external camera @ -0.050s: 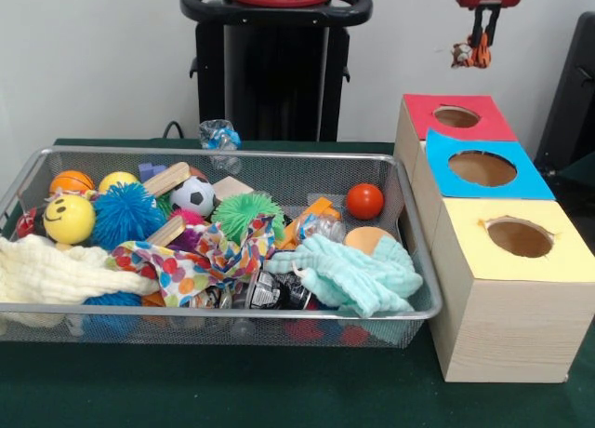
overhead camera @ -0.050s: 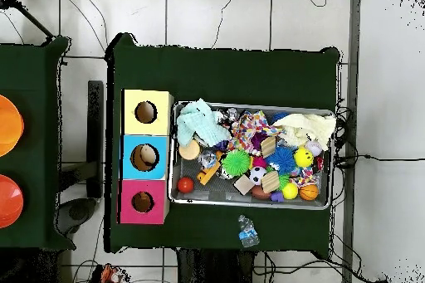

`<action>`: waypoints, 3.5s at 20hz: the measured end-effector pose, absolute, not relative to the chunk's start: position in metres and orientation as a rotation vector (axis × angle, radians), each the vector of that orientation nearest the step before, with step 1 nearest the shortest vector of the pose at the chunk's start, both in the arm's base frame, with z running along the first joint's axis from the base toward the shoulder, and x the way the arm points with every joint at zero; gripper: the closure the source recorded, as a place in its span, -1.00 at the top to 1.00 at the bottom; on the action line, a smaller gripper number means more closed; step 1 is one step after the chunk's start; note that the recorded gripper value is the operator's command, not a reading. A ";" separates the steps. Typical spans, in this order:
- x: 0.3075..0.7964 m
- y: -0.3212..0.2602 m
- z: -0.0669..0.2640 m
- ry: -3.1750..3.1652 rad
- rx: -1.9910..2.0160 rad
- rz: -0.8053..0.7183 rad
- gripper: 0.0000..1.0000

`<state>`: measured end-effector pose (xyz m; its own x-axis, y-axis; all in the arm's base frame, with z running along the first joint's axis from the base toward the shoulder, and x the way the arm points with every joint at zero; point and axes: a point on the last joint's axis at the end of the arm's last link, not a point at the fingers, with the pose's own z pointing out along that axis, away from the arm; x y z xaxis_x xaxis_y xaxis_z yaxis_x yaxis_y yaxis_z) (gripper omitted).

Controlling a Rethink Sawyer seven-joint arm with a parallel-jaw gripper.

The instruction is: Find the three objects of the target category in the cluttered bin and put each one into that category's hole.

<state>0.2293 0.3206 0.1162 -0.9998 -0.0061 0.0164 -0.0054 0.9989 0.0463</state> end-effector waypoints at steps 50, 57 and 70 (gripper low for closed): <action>0.371 0.360 0.135 -3.060 -0.107 -0.097 -1.00; 0.393 0.331 0.131 -3.057 -0.151 -0.104 -1.00; 0.438 0.255 0.109 -3.150 -0.117 -0.170 -1.00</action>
<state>0.4377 0.2554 0.1093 -0.9971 0.0749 -0.0111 0.0732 0.9914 0.1082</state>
